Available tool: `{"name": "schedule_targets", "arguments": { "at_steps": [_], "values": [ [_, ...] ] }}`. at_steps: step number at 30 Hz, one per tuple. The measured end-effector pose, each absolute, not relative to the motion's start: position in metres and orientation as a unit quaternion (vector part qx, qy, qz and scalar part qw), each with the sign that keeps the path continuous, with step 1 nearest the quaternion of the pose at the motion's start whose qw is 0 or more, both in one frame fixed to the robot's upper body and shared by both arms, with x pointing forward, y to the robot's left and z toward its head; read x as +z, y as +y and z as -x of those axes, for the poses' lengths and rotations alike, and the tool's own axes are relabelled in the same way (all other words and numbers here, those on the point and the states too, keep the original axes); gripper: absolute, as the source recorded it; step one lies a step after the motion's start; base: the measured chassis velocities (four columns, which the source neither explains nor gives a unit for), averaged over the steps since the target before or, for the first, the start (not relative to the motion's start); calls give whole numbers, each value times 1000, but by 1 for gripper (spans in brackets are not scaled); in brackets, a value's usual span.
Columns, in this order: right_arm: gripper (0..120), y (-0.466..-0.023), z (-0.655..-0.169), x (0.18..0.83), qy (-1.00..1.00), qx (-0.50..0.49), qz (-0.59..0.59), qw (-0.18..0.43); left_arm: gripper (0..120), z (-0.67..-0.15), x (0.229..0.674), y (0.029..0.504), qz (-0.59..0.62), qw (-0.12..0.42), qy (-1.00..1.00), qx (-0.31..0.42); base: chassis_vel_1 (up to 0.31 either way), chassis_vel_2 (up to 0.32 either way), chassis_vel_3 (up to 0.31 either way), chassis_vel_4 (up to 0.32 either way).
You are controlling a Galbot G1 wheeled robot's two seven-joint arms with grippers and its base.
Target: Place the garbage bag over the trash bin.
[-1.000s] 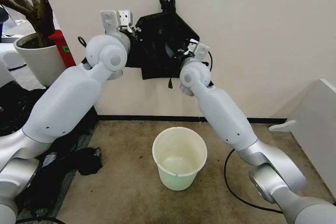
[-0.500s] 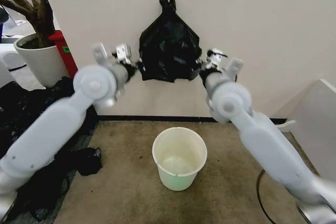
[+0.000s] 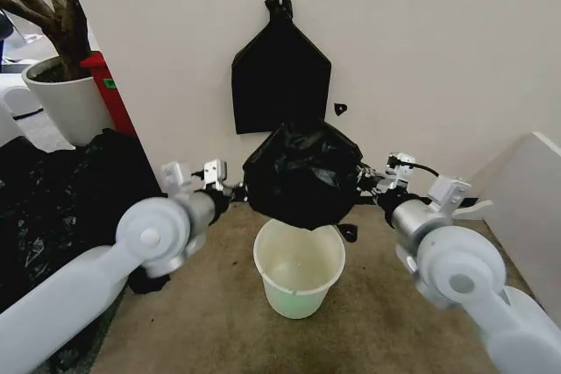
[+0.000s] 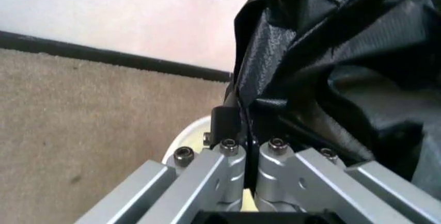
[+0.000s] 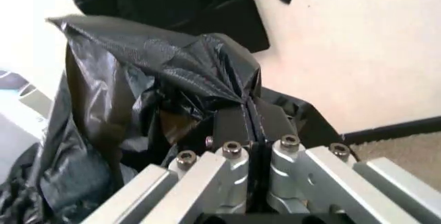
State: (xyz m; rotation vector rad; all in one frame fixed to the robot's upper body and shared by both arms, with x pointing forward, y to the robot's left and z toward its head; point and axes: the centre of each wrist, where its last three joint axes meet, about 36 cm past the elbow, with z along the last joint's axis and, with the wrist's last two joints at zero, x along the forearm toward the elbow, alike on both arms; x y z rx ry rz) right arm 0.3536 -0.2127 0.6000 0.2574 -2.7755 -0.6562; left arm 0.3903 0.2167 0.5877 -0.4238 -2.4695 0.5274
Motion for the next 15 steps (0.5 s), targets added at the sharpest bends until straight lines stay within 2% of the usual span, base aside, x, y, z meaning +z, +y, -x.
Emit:
{"name": "schedule_targets", "arguments": {
  "at_steps": [8,15],
  "values": [
    [0,-203,-361,569,-945,-246,-79,199,0,-386,552,228,130,324,-920,179,0,0,0,0],
    [0,-185,-372,508,-946,-213,-38,242,0,-399,490,210,121,363,-906,181,0,0,0,0]
  ]
}}
